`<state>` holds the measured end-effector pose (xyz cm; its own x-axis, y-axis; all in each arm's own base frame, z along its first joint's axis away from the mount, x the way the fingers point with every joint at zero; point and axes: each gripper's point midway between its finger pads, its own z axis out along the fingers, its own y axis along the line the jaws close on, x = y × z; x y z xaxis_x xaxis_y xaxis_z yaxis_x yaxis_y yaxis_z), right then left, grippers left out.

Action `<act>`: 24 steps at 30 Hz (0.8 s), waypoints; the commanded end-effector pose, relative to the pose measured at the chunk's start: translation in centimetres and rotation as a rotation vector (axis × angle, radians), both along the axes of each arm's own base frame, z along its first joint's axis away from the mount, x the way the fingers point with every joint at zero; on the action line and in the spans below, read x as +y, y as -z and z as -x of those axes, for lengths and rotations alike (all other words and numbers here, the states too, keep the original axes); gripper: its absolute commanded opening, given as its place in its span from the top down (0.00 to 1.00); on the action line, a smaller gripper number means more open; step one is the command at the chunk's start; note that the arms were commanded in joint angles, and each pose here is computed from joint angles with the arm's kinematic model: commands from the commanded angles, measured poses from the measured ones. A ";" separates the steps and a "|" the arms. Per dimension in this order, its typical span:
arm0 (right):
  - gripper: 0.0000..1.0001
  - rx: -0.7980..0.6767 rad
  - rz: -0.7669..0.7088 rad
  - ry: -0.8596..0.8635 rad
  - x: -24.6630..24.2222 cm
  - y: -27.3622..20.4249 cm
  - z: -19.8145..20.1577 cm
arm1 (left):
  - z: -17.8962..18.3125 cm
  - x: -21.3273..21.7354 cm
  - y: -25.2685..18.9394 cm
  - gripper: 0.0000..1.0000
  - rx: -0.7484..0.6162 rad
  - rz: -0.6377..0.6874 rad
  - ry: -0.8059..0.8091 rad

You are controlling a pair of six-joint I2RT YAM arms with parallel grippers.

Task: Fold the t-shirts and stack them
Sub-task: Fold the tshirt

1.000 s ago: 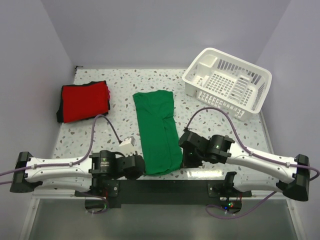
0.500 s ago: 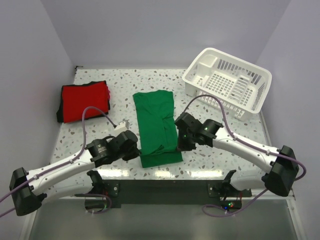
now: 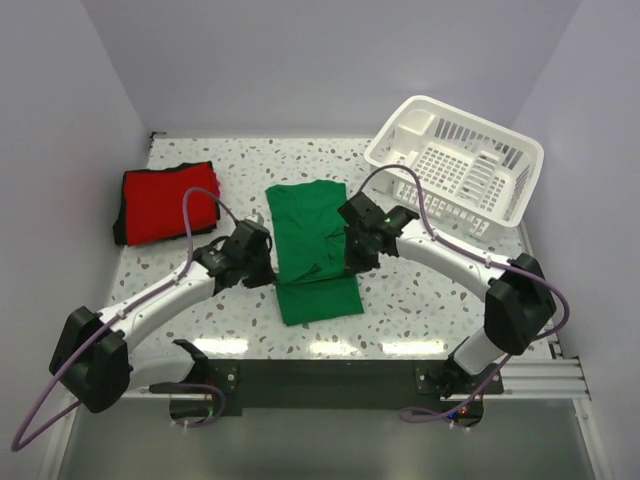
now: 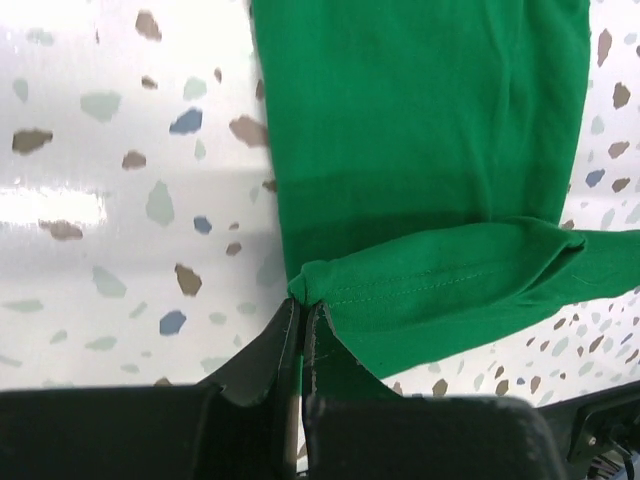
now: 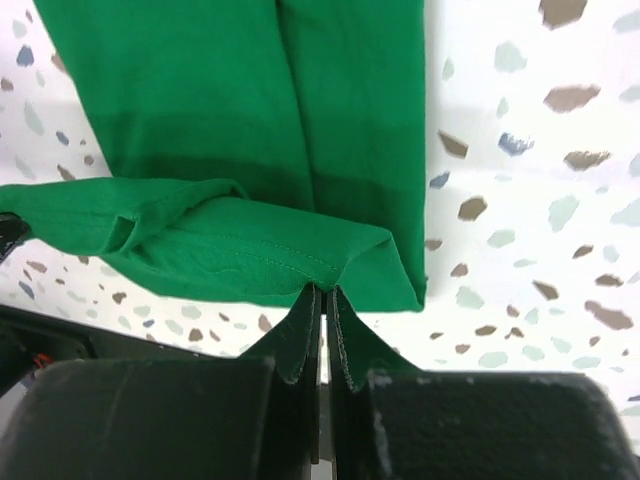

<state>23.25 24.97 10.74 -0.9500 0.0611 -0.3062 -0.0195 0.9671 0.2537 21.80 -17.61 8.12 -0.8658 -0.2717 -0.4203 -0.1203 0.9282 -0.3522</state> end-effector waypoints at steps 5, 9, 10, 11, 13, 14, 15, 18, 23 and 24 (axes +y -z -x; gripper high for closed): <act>1.00 -0.036 -0.002 -0.027 0.4 -0.7 -4.5 | -6.2 -1.4 -2.1 1.00 -0.111 0.054 0.088; 1.00 -0.035 0.007 -0.024 0.5 -0.2 -6.8 | -8.0 -1.2 -1.5 1.00 -0.100 0.041 0.091; 1.00 -0.032 0.013 -0.029 0.4 0.0 -7.1 | -8.4 -1.2 -1.0 1.00 -0.089 0.034 0.095; 1.00 -0.009 0.033 -0.029 0.3 1.0 -7.4 | -9.0 -1.1 -1.1 1.00 -0.092 0.035 0.085; 1.00 -0.020 0.031 -0.029 0.4 0.8 -8.5 | -9.8 -1.0 -0.5 1.00 -0.085 0.021 0.088; 1.00 -0.003 0.044 -0.028 0.3 1.6 -8.7 | -10.3 -0.7 -0.4 1.00 -0.085 0.015 0.080; 1.00 -0.007 0.043 -0.018 0.1 1.5 -9.4 | -10.6 -0.5 -0.1 1.00 -0.085 0.007 0.073; 1.00 0.009 0.035 -0.015 0.4 2.4 -10.5 | -11.6 -0.4 0.5 1.00 -0.084 0.005 0.060; 0.93 -0.004 0.020 -0.009 1.0 2.2 -13.2 | -13.6 0.0 -0.2 0.60 -0.124 -0.011 0.021; 0.87 -0.005 0.013 -0.007 1.0 2.0 -13.7 | -13.8 0.1 -0.5 0.47 -0.131 -0.012 0.011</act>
<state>34.61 25.21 6.48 -0.9636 0.0556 -0.2614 0.0028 0.9802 0.1980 32.10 -17.45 5.41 -0.8771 -0.2241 -0.4248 -0.0831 0.9419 -0.3253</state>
